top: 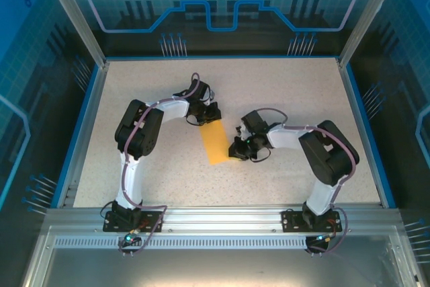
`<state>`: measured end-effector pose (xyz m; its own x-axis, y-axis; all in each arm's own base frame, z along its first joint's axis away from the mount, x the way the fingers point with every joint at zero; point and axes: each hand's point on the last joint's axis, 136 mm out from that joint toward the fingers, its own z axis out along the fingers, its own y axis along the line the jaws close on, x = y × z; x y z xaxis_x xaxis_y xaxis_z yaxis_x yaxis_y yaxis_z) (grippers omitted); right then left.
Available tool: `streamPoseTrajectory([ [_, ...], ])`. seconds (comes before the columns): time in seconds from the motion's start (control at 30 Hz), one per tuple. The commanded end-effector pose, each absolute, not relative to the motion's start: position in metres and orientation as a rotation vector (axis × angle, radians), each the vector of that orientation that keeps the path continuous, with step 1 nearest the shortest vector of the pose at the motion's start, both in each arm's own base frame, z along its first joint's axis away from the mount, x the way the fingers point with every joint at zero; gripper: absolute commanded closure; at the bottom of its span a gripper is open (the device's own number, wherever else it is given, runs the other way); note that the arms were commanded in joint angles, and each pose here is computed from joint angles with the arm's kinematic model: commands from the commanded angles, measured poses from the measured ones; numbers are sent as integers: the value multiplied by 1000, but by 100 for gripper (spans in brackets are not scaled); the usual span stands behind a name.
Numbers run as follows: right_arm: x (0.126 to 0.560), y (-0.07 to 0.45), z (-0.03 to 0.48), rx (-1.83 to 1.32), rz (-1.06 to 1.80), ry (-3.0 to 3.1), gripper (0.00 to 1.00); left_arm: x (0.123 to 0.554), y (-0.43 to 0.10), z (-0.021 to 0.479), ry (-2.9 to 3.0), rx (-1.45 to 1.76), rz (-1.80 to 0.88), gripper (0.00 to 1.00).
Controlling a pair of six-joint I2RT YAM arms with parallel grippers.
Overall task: Fold a paper plane with a square sheet of paper (pick it up from the middle)
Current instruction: First fold in half a square sheet of paper at the center of the table.
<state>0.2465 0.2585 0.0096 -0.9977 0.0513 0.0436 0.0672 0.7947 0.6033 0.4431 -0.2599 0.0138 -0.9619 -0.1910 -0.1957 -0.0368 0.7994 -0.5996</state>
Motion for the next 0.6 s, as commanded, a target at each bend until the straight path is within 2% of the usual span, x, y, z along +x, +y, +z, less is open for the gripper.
streamPoseTrajectory([
  [0.0,203,239,-2,-154,-844,-2864,88,427,-228,-31,2859,-249,-714,91],
  [0.17,230,246,36,-8,-907,-2988,82,439,-243,2,2792,-236,-833,84],
  [0.37,283,252,73,145,-854,-3219,60,463,-261,90,2607,-213,-1021,64],
  [0.57,326,263,76,364,-622,-3377,58,465,-216,122,2537,-393,-947,49],
])
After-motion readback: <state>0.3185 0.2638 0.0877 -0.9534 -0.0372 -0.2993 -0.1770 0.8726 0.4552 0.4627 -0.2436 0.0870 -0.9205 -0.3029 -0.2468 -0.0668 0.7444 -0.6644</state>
